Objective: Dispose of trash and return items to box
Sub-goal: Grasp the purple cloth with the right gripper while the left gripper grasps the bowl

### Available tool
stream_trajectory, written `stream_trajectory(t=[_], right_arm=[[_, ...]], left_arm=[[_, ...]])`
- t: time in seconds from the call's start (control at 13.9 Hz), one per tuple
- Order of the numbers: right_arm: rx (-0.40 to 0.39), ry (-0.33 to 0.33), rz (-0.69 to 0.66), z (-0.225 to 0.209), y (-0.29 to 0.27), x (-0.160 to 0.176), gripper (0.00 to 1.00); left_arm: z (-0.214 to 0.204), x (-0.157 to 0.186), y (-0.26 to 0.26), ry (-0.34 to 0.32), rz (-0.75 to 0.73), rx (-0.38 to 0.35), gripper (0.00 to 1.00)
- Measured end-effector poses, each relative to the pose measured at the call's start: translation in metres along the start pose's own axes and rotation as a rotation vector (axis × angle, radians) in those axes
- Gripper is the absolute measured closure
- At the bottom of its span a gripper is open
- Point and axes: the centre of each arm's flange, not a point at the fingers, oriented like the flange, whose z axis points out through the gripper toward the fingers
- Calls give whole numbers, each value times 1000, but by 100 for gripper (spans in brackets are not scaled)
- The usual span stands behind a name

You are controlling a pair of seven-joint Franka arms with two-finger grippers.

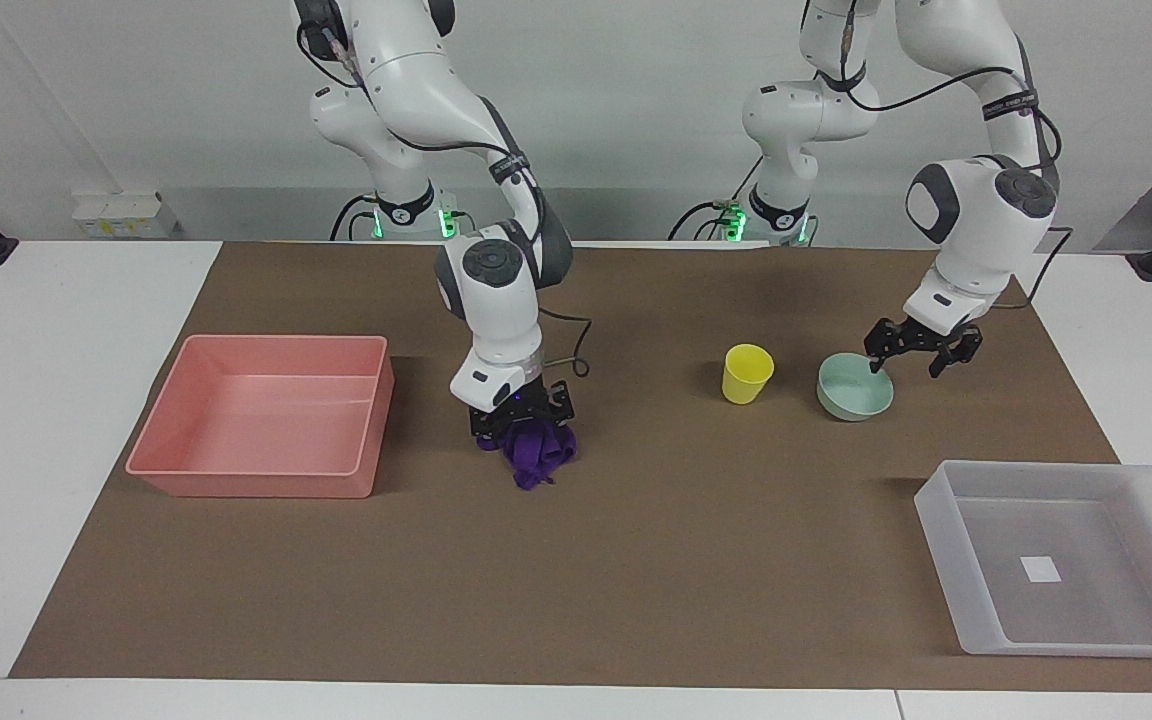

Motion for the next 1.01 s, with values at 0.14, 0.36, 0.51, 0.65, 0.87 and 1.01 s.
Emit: stream_trajectory(t=[0.14, 0.36, 0.51, 0.65, 0.87, 1.01], right_arm=[[3, 14, -7, 8, 2, -5, 0], [1, 6, -9, 18, 7, -13, 32], [-1, -4, 4, 14, 8, -13, 57], [-8, -29, 34, 6, 13, -12, 78], [-13, -32, 123, -30, 22, -6, 89], [-11, -16, 174, -66, 34, -2, 90]], left_arm=[[9, -4, 1, 10, -29, -25, 0], [26, -11, 5, 8, -58, -52, 0], [32, -14, 5, 3, -61, -52, 2], [37, -16, 6, 9, -63, -50, 4], [41, -20, 6, 4, -64, -50, 40], [40, -18, 6, 10, -64, -49, 64]])
